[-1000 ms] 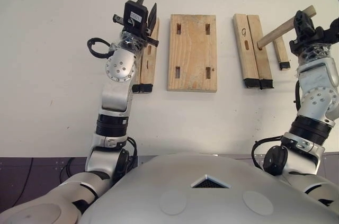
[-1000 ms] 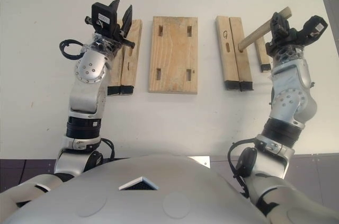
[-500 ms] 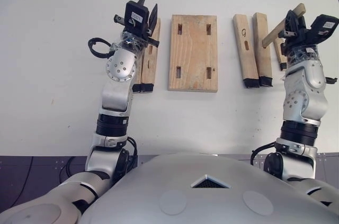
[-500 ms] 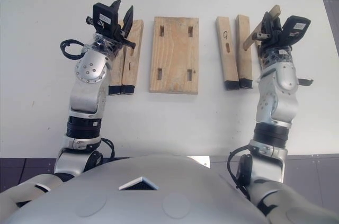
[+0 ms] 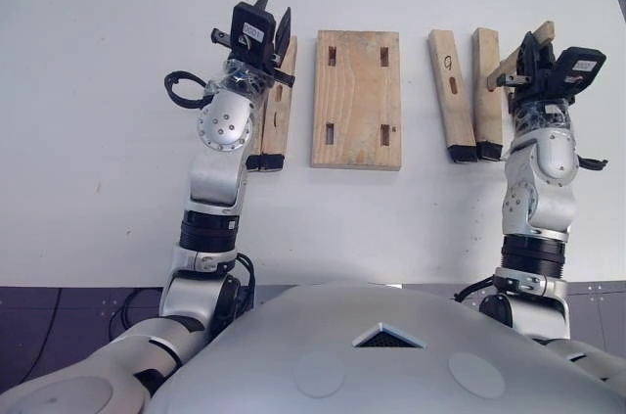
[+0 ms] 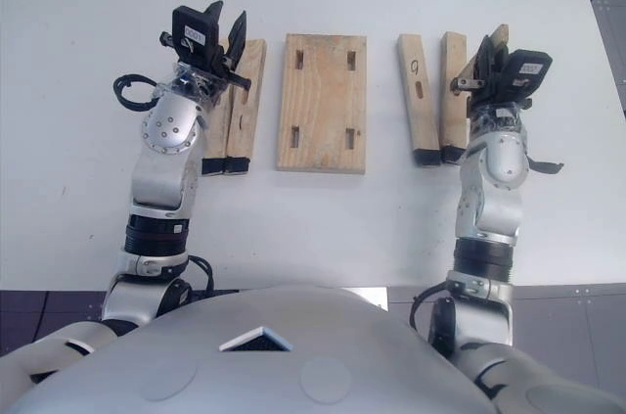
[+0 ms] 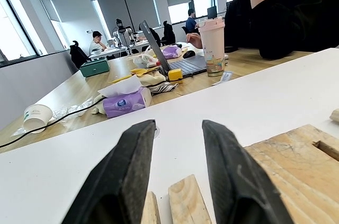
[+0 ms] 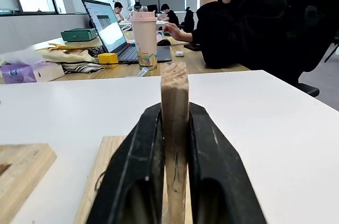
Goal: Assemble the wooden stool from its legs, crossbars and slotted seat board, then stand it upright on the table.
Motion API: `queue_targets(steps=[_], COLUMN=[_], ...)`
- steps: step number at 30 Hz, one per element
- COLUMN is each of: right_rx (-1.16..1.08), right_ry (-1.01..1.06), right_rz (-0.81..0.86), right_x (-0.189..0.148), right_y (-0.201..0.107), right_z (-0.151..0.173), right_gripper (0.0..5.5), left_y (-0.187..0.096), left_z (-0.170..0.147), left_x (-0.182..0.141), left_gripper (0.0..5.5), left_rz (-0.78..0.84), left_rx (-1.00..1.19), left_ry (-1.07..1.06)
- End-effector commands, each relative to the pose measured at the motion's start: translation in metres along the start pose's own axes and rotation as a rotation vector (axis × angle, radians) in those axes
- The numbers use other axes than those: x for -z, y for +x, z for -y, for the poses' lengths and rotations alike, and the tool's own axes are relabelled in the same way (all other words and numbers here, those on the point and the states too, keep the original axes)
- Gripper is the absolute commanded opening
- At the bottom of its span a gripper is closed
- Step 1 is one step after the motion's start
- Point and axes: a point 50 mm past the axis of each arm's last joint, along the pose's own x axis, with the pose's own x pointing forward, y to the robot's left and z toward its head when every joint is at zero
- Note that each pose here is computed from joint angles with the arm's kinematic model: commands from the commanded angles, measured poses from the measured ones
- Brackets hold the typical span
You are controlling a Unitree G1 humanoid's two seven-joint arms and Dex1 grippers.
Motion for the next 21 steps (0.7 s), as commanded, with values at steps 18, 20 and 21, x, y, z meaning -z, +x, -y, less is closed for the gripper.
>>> queue_targets(steps=[18, 20, 21], right_rx=[-0.193, -0.182, -0.180], right_ry=[-0.088, -0.063, -0.056], right_rz=[-0.697, -0.728, -0.737], right_x=[-0.001, 0.006, 0.008], right_y=[-0.027, -0.030, -0.032], right_z=[0.021, 0.025, 0.026], right_gripper=[2.98, 2.67, 2.50], left_y=[0.001, 0.001, 0.002], left_z=[0.010, 0.007, 0.006], left_x=[0.007, 0.008, 0.008], left_gripper=[1.60, 1.60, 1.60], left_rz=[0.022, 0.025, 0.028], left_rx=[-0.205, -0.224, -0.228], left_ry=[-0.079, -0.085, -0.084])
